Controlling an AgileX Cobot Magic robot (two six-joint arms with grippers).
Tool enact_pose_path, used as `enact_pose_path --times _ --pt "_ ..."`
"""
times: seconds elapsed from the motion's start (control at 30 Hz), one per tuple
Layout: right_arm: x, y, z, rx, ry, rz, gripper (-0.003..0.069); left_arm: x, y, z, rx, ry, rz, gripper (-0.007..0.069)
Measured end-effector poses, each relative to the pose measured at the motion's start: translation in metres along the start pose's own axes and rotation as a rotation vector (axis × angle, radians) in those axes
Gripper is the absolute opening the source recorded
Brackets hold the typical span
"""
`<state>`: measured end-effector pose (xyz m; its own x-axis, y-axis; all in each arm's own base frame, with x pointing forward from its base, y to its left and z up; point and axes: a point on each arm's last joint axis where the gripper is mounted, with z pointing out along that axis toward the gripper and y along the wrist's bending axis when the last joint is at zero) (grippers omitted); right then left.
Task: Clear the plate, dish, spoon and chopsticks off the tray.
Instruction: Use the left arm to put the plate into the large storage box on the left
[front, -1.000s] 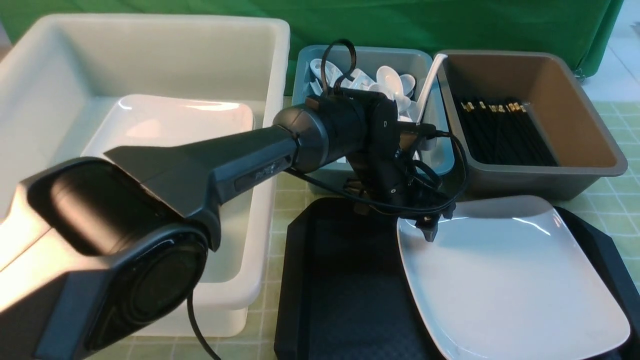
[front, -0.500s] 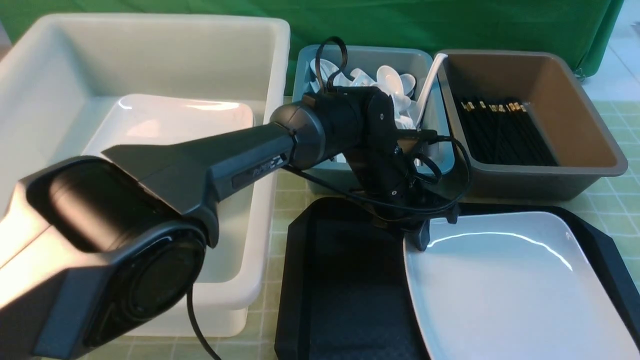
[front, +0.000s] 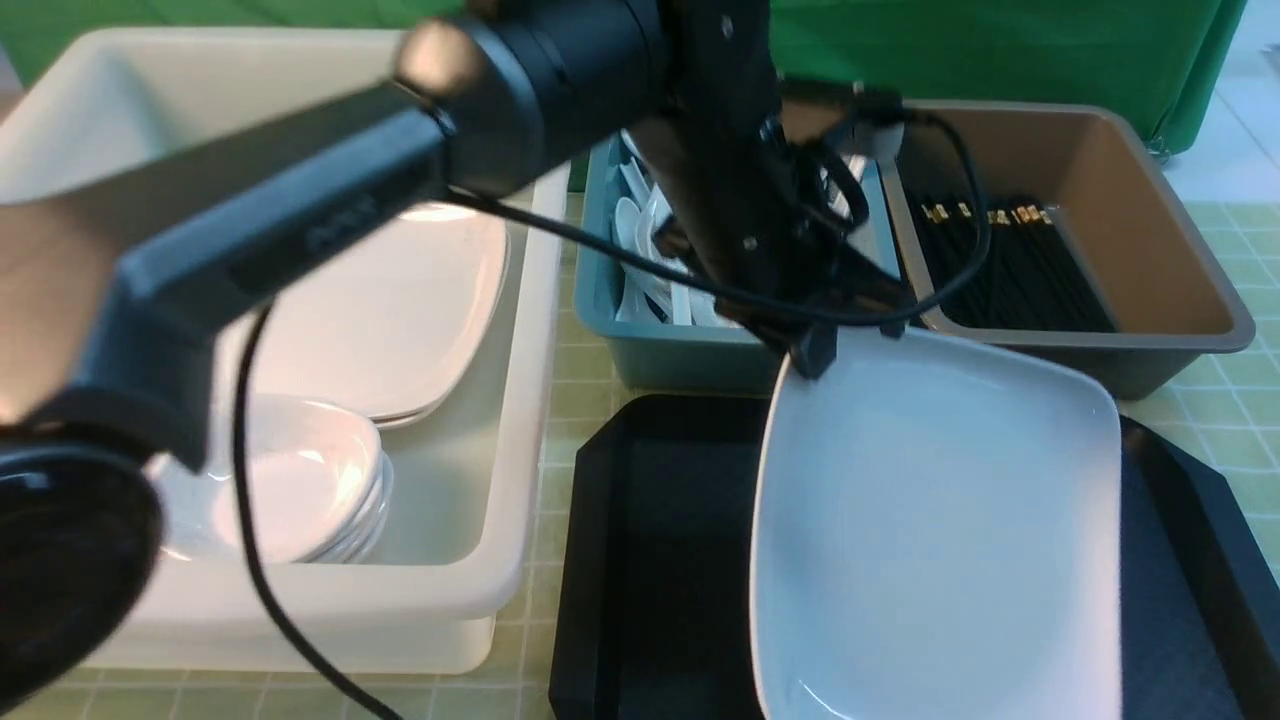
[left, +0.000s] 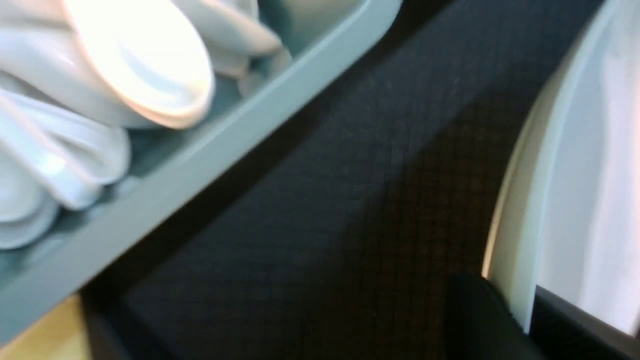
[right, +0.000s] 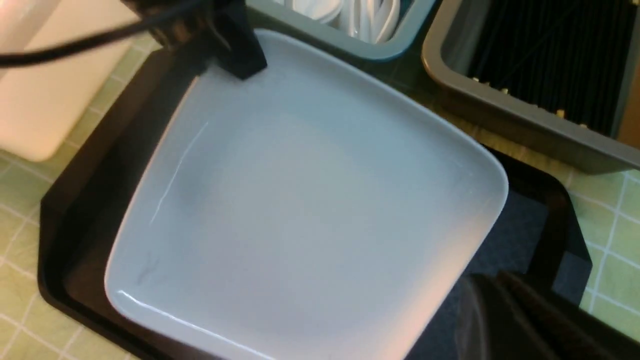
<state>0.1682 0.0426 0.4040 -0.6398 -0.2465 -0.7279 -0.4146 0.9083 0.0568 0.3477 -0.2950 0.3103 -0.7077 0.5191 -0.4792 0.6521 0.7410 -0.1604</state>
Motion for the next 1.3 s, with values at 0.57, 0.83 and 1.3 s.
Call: enact_pose_path --times 0.57,0.83,1.3 --pt "-0.052 0.023 -0.037 -0.213 -0.243 -0.057 0.001 0.007 0.051 -0.183 -0.099 -0.449 -0.118 0.0002" --pt "-0.101 0.019 -0.014 -0.265 -0.26 -0.093 0.0008 0.053 0.149 -0.267 -0.262 -0.62 -0.394 0.0002" --pt "-0.149 0.133 0.043 -0.506 -0.221 -0.41 0.0007 0.18 0.293 -0.234 -0.337 -0.731 -0.961 0.0003"
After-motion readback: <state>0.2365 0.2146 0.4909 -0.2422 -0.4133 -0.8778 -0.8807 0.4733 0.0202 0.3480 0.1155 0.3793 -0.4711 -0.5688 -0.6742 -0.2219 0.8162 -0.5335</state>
